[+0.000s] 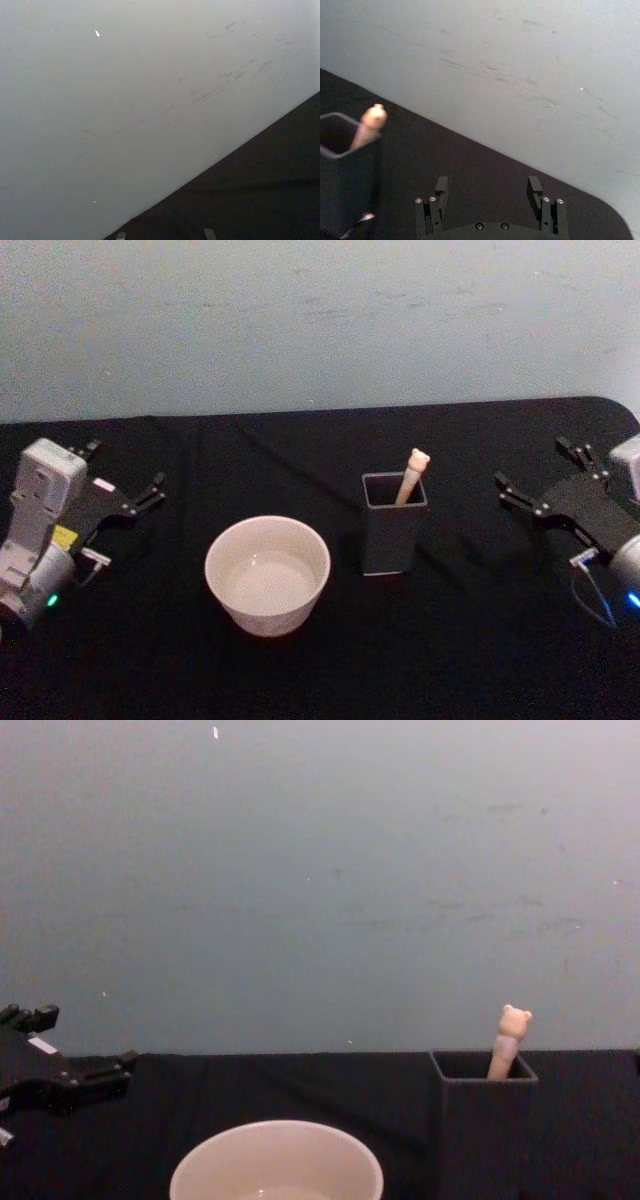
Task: Pick up the stirring spoon with one hand, stir inside the cup, then place it back in its original position.
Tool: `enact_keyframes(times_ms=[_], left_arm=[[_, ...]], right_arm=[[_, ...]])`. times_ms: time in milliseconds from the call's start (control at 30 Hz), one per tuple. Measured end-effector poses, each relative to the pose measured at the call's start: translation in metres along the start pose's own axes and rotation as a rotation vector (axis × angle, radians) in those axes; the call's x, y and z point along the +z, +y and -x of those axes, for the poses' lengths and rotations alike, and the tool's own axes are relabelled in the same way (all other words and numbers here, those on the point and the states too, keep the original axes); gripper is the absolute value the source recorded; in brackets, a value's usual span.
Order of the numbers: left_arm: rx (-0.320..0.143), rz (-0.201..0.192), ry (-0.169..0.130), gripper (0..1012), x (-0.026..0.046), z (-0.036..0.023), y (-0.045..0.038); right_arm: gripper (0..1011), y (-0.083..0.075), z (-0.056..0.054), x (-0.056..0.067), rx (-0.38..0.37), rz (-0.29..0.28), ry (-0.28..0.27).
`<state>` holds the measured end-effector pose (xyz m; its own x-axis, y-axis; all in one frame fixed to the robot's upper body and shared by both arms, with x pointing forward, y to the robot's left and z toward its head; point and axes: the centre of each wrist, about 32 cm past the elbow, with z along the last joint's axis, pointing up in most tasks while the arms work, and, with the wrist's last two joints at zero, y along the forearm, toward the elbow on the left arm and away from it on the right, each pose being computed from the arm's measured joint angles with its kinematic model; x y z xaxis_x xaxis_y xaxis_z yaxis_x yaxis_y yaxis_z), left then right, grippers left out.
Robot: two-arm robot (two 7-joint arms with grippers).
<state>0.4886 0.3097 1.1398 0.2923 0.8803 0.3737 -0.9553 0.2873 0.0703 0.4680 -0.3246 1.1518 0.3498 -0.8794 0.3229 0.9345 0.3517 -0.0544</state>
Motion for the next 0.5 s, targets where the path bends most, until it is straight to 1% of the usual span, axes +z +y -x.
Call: enact_keyframes(times_ms=[67,133,167,200,267,300,400,500], left_arm=[[0.0,0.0,0.0,1001,0.0,0.0,0.0],[0.0,0.0,0.0,1001,0.0,0.0,0.0],[0.0,0.0,0.0,1001,0.0,0.0,0.0],[0.0,0.0,0.0,1001,0.0,0.0,0.0],[0.0,0.0,0.0,1002,0.0,0.0,0.0],[0.0,0.0,0.0,1001,0.0,0.0,0.0],[0.0,0.0,0.0,1001,0.0,0.0,0.0],[0.0,0.0,0.0,1001,0.0,0.0,0.0]], right_arm=[[1003,-0.006,-0.001,0.002,0.026,-0.005,0.014],[1003,-0.018,-0.004,0.006,0.095,-0.027,0.045],[1003,-0.018,-0.004,0.006,0.095,-0.027,0.045],[1003,-0.023,-0.004,0.008,0.136,-0.043,0.061],[1003,-0.027,-0.004,0.009,0.179,-0.061,0.075],[1002,-0.03,-0.004,0.011,0.214,-0.076,0.09],[1002,-0.031,-0.002,0.014,0.257,-0.093,0.112],[1003,-0.027,0.003,0.018,0.302,-0.111,0.137]])
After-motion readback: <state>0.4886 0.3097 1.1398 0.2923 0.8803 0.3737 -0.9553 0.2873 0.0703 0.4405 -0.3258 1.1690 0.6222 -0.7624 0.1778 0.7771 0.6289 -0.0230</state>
